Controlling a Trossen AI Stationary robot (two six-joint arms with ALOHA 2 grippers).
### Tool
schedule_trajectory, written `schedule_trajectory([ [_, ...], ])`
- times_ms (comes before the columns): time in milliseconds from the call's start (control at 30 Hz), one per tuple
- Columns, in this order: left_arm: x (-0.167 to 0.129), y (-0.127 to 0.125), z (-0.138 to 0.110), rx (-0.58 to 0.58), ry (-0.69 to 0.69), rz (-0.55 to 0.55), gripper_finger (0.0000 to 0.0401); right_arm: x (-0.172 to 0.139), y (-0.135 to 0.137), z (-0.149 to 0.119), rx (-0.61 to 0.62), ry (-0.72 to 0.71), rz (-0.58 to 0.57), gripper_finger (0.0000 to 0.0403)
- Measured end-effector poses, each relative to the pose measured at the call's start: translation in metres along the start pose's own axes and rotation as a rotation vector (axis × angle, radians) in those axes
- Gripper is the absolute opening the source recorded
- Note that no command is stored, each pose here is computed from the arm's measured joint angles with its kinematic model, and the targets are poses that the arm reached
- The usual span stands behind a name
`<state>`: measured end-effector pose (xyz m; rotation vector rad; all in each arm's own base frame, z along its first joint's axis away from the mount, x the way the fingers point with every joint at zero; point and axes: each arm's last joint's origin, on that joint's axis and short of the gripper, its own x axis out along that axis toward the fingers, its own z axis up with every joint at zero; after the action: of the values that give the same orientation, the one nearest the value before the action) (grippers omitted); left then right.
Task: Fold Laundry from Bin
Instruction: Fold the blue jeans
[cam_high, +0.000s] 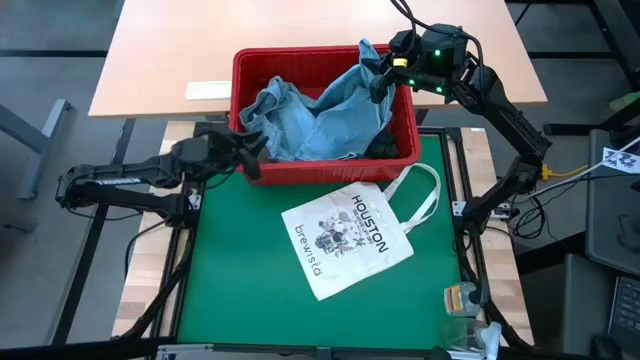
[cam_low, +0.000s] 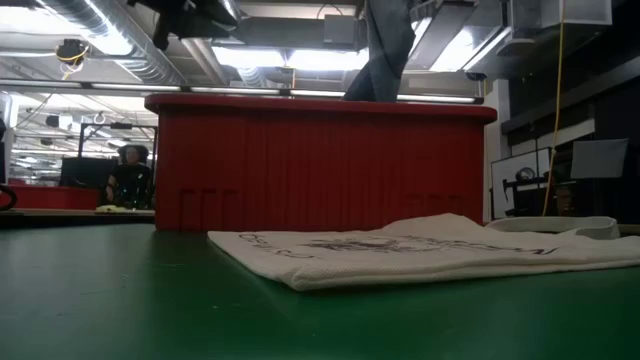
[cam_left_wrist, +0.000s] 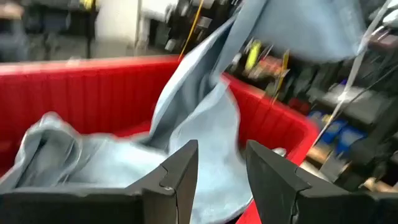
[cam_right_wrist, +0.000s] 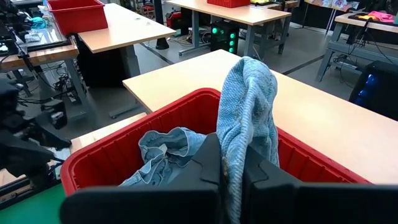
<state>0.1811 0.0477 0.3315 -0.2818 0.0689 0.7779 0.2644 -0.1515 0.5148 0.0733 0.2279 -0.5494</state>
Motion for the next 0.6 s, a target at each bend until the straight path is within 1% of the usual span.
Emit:
schedule_trajectory([
  [100,0.015,-0.001,0.0,-0.005,0.106,0.074,0.0129,0.0,0.0,0.0,0.0,0.0,0.0,0.0009],
  [267,0.042,0.003,-0.001,-0.032,0.237,0.128,0.0129,0.0,0.0,0.0,-0.002,0.001,0.0,0.0006],
  [433,0.068,0.015,-0.013,-0.035,0.33,0.176,0.0129,0.0,0.0,0.0,-0.023,0.001,0.0,0.0009],
  [600,0.087,0.027,-0.026,-0.031,0.423,0.223,0.0129,0.0,0.0,0.0,-0.024,0.002,0.0,0.001],
])
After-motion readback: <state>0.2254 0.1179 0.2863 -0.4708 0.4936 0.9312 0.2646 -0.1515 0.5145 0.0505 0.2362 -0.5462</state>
